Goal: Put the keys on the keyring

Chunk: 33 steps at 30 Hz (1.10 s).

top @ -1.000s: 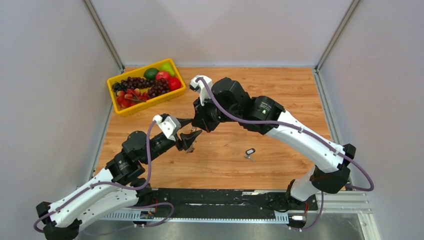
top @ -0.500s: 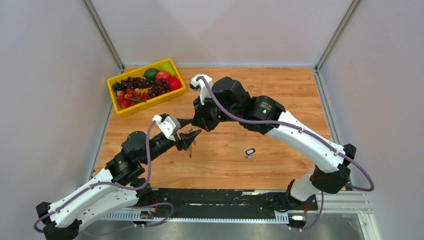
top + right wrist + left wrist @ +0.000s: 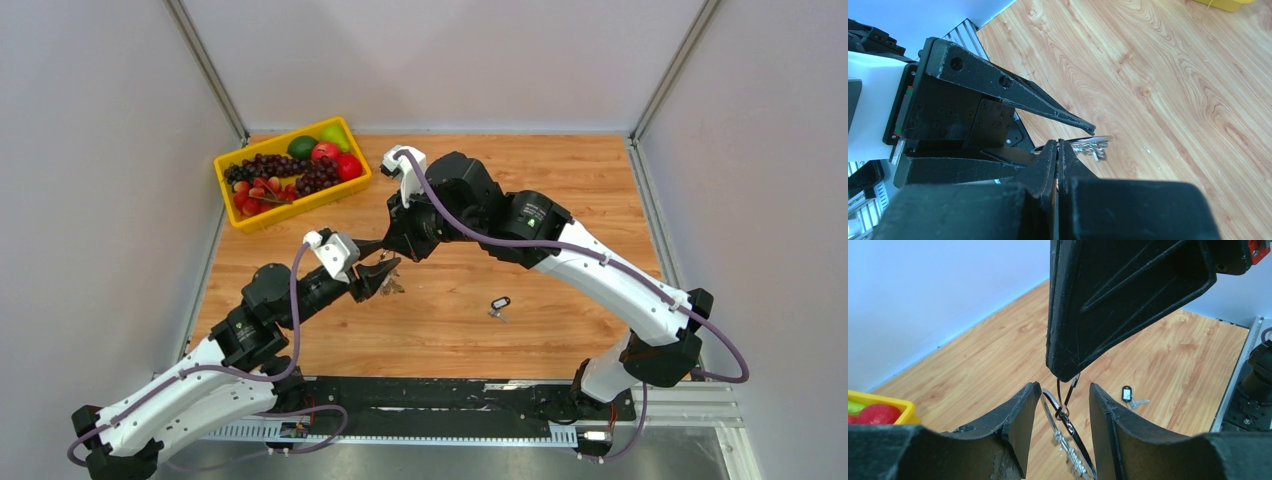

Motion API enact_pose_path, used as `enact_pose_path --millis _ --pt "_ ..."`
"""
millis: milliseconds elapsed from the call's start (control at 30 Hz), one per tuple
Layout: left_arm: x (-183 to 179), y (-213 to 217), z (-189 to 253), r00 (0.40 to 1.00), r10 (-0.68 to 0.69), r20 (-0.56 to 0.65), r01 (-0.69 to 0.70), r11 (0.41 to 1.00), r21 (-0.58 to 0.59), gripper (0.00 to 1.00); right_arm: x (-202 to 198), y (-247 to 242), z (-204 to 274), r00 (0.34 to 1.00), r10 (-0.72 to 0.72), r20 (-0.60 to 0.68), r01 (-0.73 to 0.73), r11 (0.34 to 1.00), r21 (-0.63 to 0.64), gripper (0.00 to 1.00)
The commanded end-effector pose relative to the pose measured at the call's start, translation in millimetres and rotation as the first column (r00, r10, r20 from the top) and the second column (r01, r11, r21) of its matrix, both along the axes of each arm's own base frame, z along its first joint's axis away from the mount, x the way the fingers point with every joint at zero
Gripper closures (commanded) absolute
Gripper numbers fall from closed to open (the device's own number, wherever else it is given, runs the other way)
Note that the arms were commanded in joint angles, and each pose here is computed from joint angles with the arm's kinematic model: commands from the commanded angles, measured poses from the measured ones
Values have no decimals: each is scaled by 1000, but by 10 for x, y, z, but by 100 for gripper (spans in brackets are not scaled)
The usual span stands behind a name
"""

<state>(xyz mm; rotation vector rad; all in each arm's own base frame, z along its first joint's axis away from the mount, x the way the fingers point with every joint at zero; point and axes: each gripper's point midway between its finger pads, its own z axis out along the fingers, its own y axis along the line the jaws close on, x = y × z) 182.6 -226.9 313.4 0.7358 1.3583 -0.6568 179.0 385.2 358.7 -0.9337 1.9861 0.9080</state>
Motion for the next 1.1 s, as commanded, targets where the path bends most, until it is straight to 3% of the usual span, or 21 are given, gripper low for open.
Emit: enact_pose_path --millis 0,200,267,367,433,867,1067 --pt "-8 17 74 999 1 35 -1 1000 -13 49 9 -13 435 999 -22 42 17 992 125 100" --pt "29 62 75 999 33 37 -33 999 -19 56 3 -7 434 999 -18 42 13 992 126 100" --pt "41 63 66 999 40 33 -39 999 -17 67 1 -7 431 999 -16 40 11 992 125 100" --pt "63 80 105 998 57 27 -56 998 -34 94 -15 -3 415 999 -9 35 5 992 124 100" --pt "52 90 165 998 59 21 -58 996 -63 99 -15 -14 397 999 -13 34 8 993 121 100" --pt "-56 100 373 1000 22 3 -21 987 -160 100 -34 -21 320 1000 -5 26 2 993 116 100" --pt "-43 104 363 1000 29 1 -28 989 -145 100 -66 -16 324 1000 11 24 -14 993 120 100"
